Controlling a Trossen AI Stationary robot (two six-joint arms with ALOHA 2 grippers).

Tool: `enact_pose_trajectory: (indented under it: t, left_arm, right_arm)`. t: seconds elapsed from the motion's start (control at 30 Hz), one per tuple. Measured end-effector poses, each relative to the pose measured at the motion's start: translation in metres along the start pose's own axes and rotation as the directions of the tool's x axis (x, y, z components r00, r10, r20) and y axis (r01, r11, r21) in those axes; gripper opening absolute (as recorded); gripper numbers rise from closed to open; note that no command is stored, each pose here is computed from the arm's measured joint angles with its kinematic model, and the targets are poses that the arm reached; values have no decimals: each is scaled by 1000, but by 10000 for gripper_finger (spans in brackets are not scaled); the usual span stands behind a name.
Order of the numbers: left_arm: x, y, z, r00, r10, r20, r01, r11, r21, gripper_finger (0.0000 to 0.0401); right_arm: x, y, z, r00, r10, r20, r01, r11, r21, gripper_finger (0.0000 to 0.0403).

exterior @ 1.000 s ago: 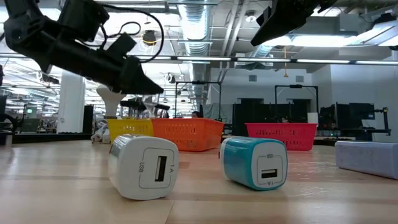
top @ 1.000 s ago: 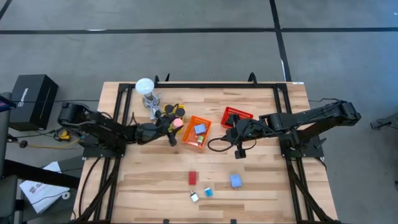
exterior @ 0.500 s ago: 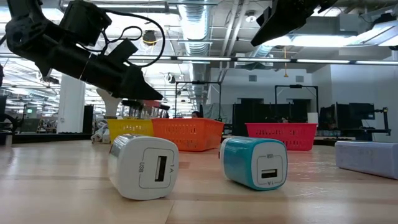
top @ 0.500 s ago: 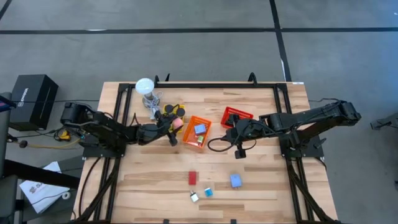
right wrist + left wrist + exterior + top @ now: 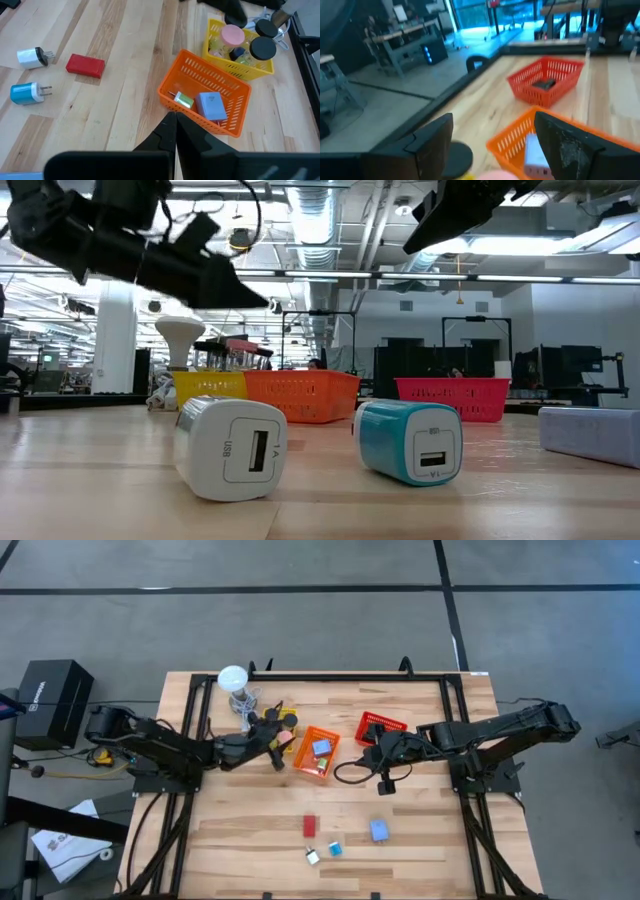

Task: Pick & Place Office items
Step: Put the light blue charger adapter into the orange bin

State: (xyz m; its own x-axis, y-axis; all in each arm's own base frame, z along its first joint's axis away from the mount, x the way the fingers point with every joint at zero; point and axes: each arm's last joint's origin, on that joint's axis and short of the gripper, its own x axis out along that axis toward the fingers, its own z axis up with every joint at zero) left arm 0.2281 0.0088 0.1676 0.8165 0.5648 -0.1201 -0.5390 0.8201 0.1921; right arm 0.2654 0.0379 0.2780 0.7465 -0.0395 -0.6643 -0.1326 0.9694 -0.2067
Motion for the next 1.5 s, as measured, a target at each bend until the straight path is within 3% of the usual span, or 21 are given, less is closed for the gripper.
enact_pose_trajectory:
  t: [0.2, 0.33, 0.47, 0.7, 0.83, 1.0, 1.13, 1.3, 1.5]
  left_arm:
    - [-18, -2, 24, 986, -112, 121, 117, 993, -32, 274]
    - [-31, -11, 34, 942, -276, 191, 288, 957, -38, 273]
    - [-40, -20, 36, 901, -378, 212, 398, 916, -59, 273]
    - [-43, -26, 35, 894, -399, 202, 418, 907, -58, 273]
    - [-42, -26, 34, 897, -396, 196, 410, 912, -32, 273]
    - [-42, -26, 36, 896, -390, 211, 407, 913, -40, 273]
    - [-42, -25, 37, 895, -388, 221, 408, 912, -50, 273]
    - [-43, -25, 38, 893, -386, 231, 408, 911, -57, 273]
    - [-43, -26, 38, 889, -395, 232, 429, 896, -117, 273]
  right_arm:
    - [0, -3, 0, 1000, -7, 1, 7, 1000, 7, 0]
    - [1, -6, -3, 1000, -15, -20, 16, 1000, 11, 12]
    - [6, -5, -4, 999, 6, -43, -6, 1000, 8, 50]
    - [33, 25, -7, 968, 226, -108, -221, 974, 51, 129]
    - [47, 57, -10, 929, 309, -204, -317, 948, -8, 176]
    - [52, 92, -8, 889, 354, -291, -422, 880, -218, 225]
    - [53, 114, -7, 840, 359, -407, -492, 819, -295, 248]
    - [61, 133, -8, 764, 304, -570, -573, 726, -381, 256]
    - [81, 153, -7, 736, 194, -648, -599, 632, -492, 256]
